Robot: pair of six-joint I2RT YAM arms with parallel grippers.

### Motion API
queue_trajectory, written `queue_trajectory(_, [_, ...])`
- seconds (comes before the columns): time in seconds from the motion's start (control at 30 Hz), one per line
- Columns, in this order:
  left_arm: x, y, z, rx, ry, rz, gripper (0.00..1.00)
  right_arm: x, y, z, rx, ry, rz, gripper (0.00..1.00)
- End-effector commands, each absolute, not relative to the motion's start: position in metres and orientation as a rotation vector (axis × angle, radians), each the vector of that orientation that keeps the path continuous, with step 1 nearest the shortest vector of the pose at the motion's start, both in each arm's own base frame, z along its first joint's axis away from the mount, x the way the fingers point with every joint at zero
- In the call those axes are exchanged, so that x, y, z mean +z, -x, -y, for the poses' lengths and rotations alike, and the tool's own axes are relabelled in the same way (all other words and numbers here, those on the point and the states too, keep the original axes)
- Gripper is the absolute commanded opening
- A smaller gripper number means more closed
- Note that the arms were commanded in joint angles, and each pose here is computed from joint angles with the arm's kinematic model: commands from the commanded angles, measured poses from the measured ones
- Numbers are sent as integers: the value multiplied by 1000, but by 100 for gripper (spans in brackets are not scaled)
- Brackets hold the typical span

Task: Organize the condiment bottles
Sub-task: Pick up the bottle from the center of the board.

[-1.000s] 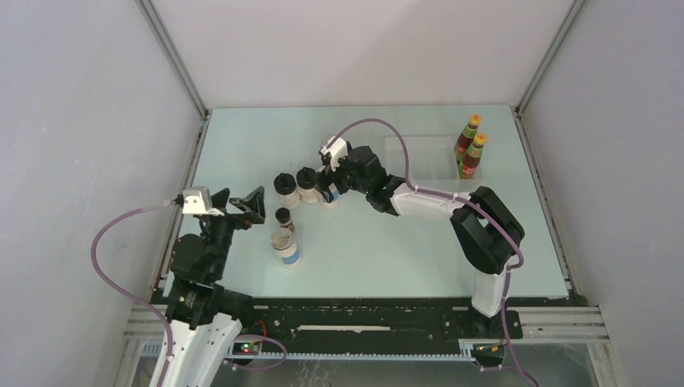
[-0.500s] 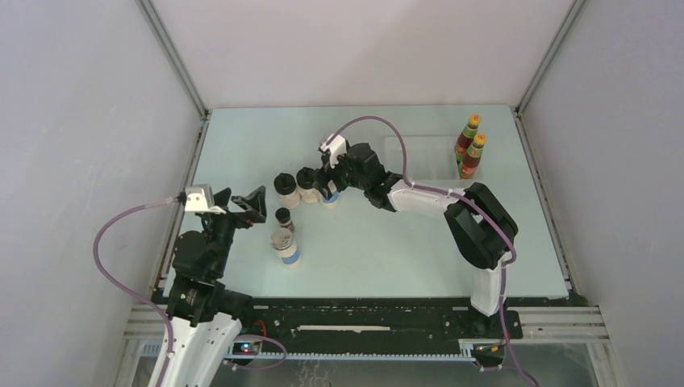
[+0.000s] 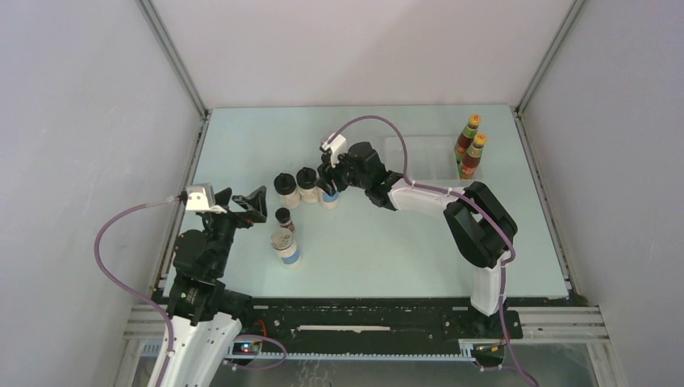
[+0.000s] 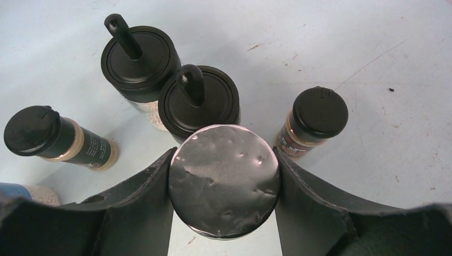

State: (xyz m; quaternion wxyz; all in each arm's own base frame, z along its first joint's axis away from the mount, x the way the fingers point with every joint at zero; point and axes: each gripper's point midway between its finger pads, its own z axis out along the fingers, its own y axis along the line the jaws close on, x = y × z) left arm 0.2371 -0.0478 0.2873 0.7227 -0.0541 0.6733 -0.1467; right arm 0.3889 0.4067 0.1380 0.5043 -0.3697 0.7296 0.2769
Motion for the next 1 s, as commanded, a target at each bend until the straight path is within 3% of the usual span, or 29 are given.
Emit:
queue_trajectory(0.0, [289, -239, 52, -331, 90, -1473, 100, 163, -397, -413, 692, 868, -1700, 37])
queue_trajectory(0.1, [289, -239, 52, -330, 90, -1474, 100, 165, -396, -413, 693, 869, -1700, 18])
queue_trajectory(0.3, [289, -238, 51, -325, 92, -1472, 100, 175, -390, -414, 698, 871, -1690, 0])
queue_trajectory(0.97, [291, -234, 48, -319, 99, -1462, 100, 242, -356, -403, 640, 856, -1593, 0])
